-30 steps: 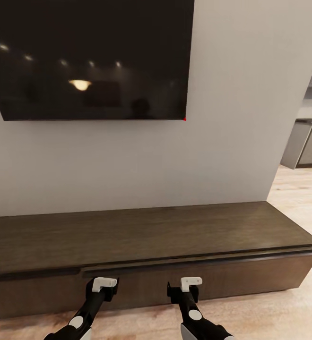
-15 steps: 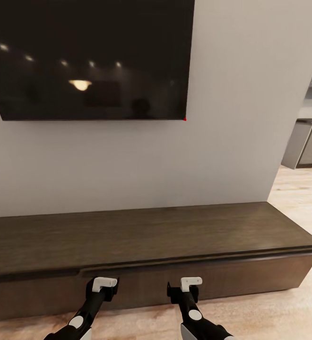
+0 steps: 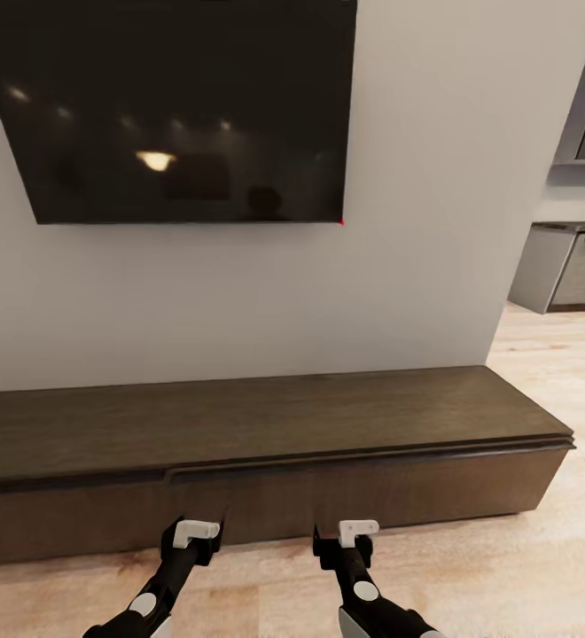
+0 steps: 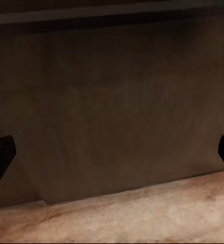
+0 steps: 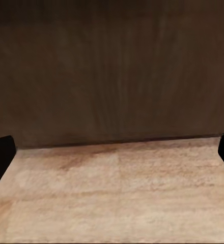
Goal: Place each of the two pumpkins and all three candles from the living room inside a cabinet in the living room (use any cabinet), then make sure every cabinet is closed, and position the cauldron so it is next to a table in the living room.
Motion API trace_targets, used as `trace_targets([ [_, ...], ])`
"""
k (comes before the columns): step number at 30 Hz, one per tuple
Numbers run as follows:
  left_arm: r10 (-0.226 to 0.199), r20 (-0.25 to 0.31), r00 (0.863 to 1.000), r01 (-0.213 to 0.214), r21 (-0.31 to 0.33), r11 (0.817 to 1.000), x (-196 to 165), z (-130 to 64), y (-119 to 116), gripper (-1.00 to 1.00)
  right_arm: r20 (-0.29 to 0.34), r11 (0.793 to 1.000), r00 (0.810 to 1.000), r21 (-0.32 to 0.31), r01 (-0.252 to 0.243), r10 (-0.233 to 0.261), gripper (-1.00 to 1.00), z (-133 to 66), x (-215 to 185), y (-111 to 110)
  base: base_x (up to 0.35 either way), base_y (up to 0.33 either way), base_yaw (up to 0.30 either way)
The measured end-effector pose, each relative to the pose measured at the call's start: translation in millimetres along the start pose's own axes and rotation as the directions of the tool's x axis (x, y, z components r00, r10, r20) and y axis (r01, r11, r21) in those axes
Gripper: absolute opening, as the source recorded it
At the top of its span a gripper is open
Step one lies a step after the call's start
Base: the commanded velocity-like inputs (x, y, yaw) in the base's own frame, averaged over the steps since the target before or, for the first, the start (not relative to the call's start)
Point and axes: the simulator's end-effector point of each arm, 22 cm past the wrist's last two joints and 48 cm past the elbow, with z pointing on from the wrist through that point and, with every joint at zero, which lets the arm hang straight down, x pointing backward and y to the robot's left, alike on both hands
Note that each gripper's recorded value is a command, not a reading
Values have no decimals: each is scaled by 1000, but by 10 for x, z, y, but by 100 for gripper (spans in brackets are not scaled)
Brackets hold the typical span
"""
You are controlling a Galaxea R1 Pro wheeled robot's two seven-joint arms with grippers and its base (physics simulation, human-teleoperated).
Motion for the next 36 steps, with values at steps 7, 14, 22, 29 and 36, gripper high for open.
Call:
trace_targets([
  [7,-1,1,1000,1,2,1000,-7,2,-6,100,1,1000,1000,3,-1,1,100,0,-7,-10,-59,0,0],
  [14,-3,1,1000,3,2,1000,-11,3,-5,100,-1,997,998,42,-67,67,100,26,-41,-149,-7,0,0],
  [22,0,13,1000,0,-2,1000,-150,-22,9,100,25,995,996,49,-87,86,100,-22,-222,-170,0,0,0],
  [29,4,-87,996,-5,-7,1000,-30,-54,22,100,-2,989,991,69,-130,131,100,-60,-284,-221,0,0,0],
  [36,2,-112,994,0,14,1000,-182,-53,-82,100,-69,986,986,82,-144,150,100,-109,-249,-250,0,0,0],
])
